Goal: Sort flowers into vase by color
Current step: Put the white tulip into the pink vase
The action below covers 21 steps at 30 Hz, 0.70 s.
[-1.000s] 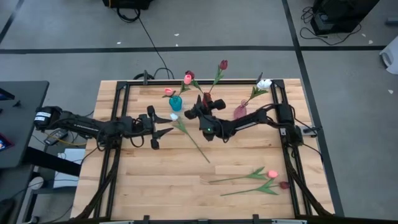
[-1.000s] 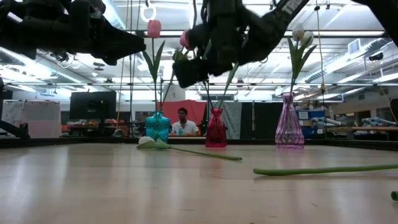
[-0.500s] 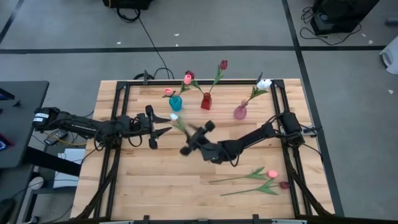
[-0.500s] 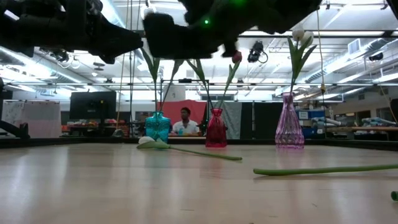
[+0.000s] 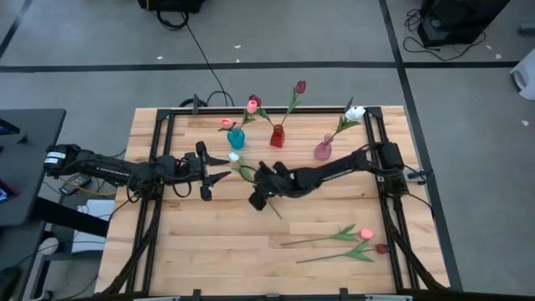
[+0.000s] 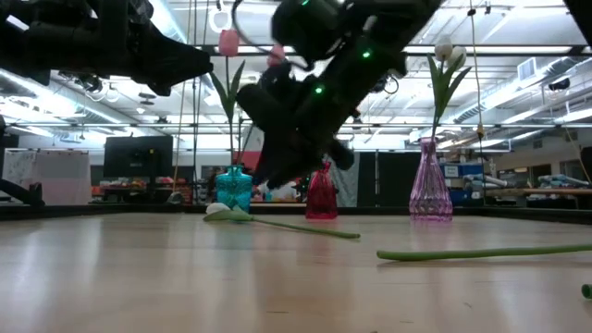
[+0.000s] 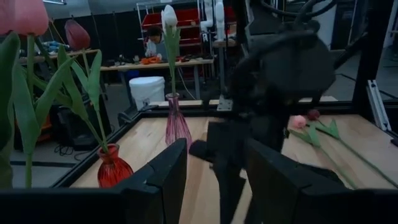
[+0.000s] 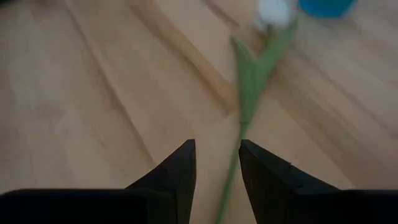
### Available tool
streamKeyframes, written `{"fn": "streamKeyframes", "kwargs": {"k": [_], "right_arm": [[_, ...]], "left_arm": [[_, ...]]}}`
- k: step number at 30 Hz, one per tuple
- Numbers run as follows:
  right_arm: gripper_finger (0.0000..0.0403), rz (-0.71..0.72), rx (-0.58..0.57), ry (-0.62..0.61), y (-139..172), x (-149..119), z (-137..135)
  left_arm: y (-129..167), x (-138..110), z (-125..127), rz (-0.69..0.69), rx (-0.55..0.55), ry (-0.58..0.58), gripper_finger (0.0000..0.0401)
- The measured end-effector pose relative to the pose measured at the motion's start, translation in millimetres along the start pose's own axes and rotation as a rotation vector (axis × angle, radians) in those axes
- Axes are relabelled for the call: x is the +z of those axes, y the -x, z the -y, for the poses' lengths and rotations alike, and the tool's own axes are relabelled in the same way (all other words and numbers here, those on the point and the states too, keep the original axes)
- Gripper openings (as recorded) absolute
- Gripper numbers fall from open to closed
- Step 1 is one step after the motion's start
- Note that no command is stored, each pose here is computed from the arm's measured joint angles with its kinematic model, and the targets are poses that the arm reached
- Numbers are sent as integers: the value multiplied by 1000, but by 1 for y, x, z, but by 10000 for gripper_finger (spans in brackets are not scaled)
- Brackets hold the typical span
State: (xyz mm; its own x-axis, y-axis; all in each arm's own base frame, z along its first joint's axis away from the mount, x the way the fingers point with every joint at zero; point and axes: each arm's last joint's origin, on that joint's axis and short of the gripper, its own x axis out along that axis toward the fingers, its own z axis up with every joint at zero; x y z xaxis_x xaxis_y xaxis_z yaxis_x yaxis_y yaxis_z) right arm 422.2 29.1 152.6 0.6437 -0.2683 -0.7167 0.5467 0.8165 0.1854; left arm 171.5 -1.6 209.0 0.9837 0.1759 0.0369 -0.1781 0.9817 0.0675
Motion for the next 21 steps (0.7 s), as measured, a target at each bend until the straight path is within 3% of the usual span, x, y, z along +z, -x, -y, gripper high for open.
{"fn": "streamKeyframes", "kwargs": {"k": [10, 21], "right_arm": [[124, -134, -159, 100, -21, 23, -23], [122, -171, -215, 87, -54, 28, 0]], "left_arm": [[0, 0, -1, 4, 19, -23, 166], [0, 0, -1, 0, 19, -21, 166]]}}
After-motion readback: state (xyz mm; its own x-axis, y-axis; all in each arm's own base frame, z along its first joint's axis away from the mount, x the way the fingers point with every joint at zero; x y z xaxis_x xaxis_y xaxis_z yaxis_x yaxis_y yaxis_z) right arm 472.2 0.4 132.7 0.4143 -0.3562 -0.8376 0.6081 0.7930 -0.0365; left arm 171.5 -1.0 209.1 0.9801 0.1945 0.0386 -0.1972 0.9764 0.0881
